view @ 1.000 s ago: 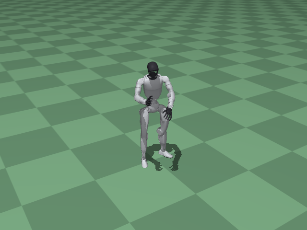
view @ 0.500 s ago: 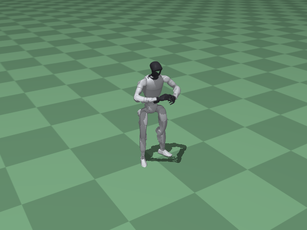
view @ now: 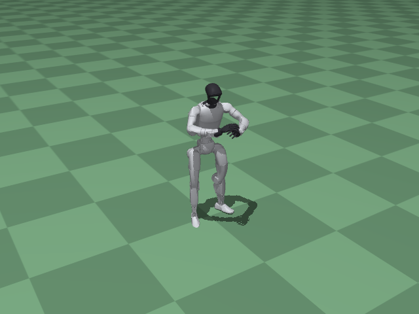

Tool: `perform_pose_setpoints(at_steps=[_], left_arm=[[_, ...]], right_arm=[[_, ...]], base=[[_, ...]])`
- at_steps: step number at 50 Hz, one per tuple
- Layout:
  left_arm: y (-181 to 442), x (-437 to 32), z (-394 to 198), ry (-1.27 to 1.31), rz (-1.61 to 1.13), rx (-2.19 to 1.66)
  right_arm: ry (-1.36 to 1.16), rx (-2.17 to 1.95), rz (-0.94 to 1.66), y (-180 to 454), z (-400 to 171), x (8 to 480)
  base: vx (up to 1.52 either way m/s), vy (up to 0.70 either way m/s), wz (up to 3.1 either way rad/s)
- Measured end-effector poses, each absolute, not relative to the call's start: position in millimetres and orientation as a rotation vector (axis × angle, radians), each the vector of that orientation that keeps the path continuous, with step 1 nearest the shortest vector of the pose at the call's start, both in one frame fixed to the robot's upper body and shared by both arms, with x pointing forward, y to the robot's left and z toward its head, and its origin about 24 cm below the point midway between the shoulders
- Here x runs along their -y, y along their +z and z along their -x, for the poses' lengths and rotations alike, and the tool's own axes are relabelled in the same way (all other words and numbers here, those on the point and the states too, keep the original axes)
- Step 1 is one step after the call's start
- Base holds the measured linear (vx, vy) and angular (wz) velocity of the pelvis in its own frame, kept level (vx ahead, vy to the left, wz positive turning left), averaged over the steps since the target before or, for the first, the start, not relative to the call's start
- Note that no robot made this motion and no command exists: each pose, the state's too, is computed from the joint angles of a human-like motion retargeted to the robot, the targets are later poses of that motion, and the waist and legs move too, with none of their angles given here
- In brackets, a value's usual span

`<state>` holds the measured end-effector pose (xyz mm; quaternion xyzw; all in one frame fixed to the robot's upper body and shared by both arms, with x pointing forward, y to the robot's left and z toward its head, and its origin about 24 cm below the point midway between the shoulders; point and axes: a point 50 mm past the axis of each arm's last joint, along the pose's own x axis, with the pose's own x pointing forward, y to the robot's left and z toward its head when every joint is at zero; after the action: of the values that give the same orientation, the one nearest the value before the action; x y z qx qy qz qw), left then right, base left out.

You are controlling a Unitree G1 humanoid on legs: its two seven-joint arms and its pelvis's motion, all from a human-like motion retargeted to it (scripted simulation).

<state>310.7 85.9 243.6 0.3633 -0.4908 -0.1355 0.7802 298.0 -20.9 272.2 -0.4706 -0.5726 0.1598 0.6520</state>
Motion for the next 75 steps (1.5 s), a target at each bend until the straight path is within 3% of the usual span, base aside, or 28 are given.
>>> perform_pose_setpoints(at_steps=[4,9,15,20,24,29,35,40,47,55,59,64,69,75], left_arm=[[226,-92,-280,-0.409,-0.758,1.065],[180,-89,-282,-0.472,-0.832,0.962],[140,-84,-345,-0.355,-1.246,0.883],[163,-79,-375,-0.232,-1.461,0.953],[207,-76,-362,-0.246,-1.420,1.126],[235,-74,-318,-0.387,-1.257,1.268],[211,-78,-283,-0.501,-1.058,1.208],[170,-78,-301,-0.502,-1.118,1.057],[170,-76,-368,-0.248,-1.375,0.963],[260,-77,-375,-0.058,-1.458,1.205],[276,-73,-354,-0.137,-1.330,1.265],[260,-83,-325,-0.220,-0.920,1.177],[206,-122,-315,-0.173,-0.351,0.823],[116,-195,-321,0.058,0.218,0.290]], right_arm=[[0.533,1.338,1.049,247,-265,28],[0.642,1.219,1.083,200,-267,31],[0.516,1.084,1.428,155,-330,32],[0.315,1.088,1.499,176,-359,36],[0.276,1.231,1.404,216,-346,36],[0.423,1.358,1.276,234,-304,36],[0.596,1.325,1.159,214,-270,40],[0.658,1.202,1.301,180,-288,39],[0.363,1.157,1.621,195,-355,39],[0.080,1.316,1.513,270,-358,41],[0.133,1.337,1.368,277,-340,45],[0.238,1.222,1.120,254,-319,58],[0.259,1.009,0.922,218,-315,74],[0.200,0.707,0.677,174,-319,101]], base=[[0.03,0.00,-0.09],[0.00,0.00,0.00],[-0.05,0.04,0.21],[0.00,0.00,0.00],[0.00,0.00,0.00],[0.00,0.00,0.00],[0.00,0.00,0.00],[-0.09,0.00,0.11],[-0.11,0.02,0.17],[-0.07,0.02,0.06],[0.03,0.01,-0.01],[0.07,0.06,0.02],[0.04,0.12,0.11],[0.01,0.16,0.28]])
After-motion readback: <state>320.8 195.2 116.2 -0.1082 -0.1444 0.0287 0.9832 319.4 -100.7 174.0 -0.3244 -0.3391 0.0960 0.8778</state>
